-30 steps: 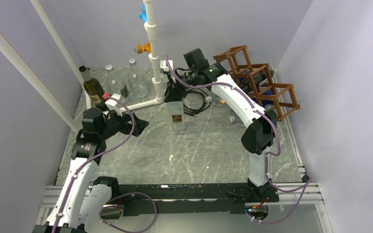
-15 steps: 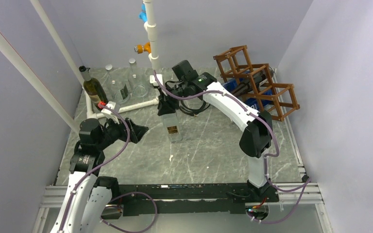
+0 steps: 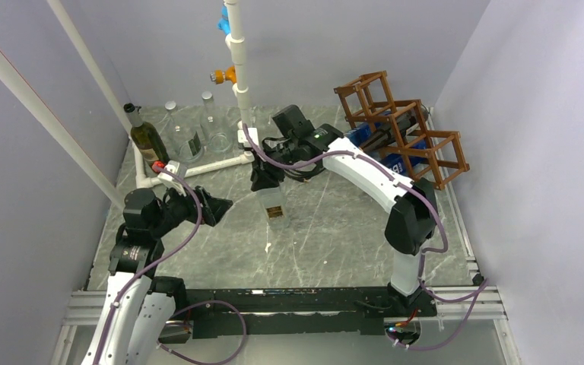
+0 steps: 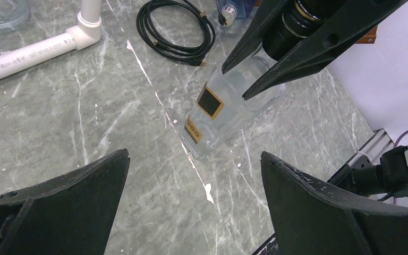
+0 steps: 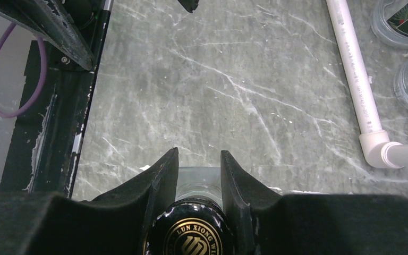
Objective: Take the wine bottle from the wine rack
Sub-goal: Place the wine bottle at the center of the board.
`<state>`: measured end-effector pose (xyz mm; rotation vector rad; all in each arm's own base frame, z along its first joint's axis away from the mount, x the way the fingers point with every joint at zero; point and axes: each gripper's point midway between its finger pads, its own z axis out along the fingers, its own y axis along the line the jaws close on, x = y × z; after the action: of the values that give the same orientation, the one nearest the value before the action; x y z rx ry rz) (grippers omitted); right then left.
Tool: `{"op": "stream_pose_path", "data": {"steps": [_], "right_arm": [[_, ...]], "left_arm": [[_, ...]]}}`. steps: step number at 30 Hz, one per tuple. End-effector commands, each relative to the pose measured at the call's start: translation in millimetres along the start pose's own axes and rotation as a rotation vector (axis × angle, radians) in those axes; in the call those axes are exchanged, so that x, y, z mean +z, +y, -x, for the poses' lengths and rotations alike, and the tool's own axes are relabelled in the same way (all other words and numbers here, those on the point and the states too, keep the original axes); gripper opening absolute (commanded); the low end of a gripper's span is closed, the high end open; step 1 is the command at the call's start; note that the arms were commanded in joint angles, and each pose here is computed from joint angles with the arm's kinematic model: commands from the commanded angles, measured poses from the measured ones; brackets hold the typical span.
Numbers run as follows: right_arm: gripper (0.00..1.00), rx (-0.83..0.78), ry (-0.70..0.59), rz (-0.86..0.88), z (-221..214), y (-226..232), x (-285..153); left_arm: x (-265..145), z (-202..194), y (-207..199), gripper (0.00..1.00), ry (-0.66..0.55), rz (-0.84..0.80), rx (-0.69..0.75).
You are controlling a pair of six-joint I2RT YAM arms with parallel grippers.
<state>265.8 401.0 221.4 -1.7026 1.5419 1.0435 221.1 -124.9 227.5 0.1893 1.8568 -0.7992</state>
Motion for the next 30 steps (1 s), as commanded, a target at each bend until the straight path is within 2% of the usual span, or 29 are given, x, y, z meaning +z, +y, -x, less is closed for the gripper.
{"op": "stream_pose_path", "data": {"steps": [1, 21, 30], "right_arm": [[0.08, -0.115, -0.086, -0.036, 34.0, 4.9, -15.5], [0.29, -0.11, -0.085, -0.046, 30.1, 9.3, -18.5], [0.33, -0.102, -0.095, -0.051, 30.5, 9.0, -22.1]], "left_arm": [[-0.6, 2.0, -4.5, 1.0, -0.015, -0.023, -0.005], [-2.9, 4.6, -12.8, 1.0, -0.026, -0.058, -0.016], [-1.7, 7.7, -24.0, 0.99, -0.036, -0.127, -0.014]]}}
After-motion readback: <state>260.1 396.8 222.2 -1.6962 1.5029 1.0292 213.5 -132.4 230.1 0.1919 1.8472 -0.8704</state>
